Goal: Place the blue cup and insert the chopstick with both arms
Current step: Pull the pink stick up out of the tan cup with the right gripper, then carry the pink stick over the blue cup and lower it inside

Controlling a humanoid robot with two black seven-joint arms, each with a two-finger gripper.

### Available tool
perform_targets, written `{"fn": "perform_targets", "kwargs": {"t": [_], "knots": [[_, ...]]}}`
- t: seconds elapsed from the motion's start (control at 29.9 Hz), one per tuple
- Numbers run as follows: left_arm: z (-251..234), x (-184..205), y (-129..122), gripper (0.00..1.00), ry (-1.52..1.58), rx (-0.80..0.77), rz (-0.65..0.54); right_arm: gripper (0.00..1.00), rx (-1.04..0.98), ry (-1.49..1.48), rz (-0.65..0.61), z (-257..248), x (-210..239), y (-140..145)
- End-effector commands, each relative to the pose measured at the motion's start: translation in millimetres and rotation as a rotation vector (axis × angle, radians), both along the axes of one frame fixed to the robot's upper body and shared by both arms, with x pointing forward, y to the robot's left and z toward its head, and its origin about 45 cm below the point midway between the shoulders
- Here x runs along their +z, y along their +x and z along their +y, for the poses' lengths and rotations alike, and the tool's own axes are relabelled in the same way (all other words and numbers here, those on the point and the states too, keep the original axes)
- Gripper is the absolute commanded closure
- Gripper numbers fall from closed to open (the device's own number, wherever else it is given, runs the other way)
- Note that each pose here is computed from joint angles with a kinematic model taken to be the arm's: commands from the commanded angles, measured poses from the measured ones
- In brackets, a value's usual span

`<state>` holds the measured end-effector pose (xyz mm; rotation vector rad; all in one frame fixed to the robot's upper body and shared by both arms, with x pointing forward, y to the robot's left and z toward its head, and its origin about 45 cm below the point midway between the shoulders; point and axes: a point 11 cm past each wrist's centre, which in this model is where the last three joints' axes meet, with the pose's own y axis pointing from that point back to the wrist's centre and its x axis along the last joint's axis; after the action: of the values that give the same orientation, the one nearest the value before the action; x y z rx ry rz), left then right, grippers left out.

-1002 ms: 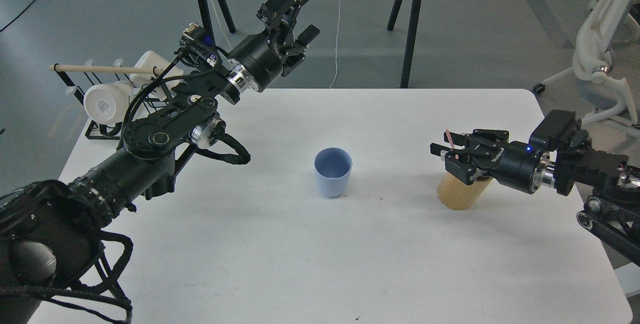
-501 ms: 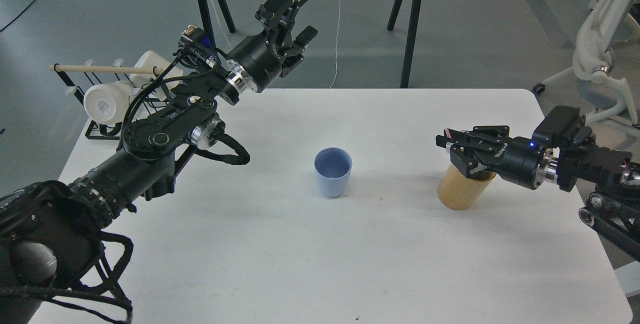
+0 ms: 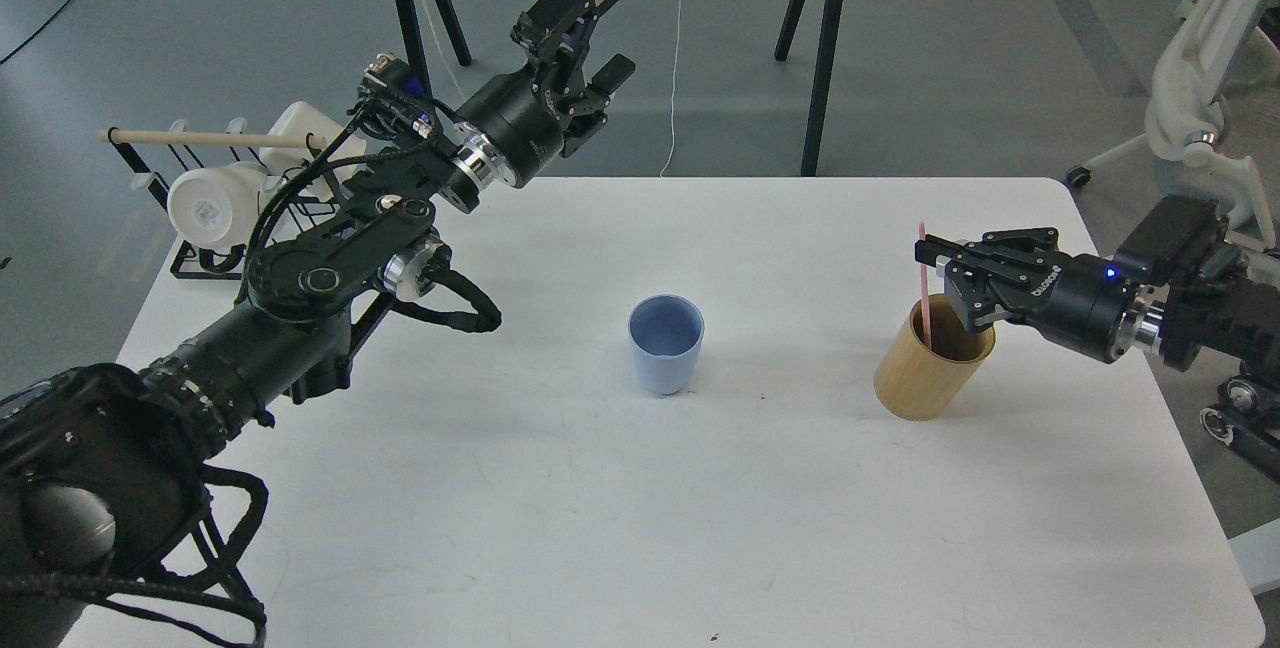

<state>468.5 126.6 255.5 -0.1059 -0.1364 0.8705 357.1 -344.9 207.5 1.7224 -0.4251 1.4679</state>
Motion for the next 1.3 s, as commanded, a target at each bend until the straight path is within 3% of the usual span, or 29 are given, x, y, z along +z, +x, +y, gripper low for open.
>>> {"fn": "perform_targets", "kwargs": {"t": [0.0, 0.27, 0.43, 0.77, 1.1, 1.27], "knots": [[-1, 0, 0, 0.01, -0.003, -0.001, 0.002, 1.00, -0.005, -0.002, -0.033, -6, 8, 1], [0, -2, 0, 0.01, 0.000, 0.002, 0.004, 1.00, -0.012, 0.014, -0.150, -17, 45, 6], [10, -16, 0, 0.01, 0.018, 0.031, 0.033, 1.00, 0.019, 0.081, -0.243, -3, 78, 8], [26, -38, -7, 0.01, 0.037, 0.057, 0.075, 1.00, 0.059, 0.265, -0.307, 26, 126, 6], [40, -59, -10, 0.01, 0.055, 0.094, 0.119, 1.00, 0.203, 0.515, -0.147, 145, 62, 3], [43, -60, -10, 0.01, 0.058, 0.098, 0.122, 1.00, 0.186, 0.528, -0.129, 164, 37, 12]]}}
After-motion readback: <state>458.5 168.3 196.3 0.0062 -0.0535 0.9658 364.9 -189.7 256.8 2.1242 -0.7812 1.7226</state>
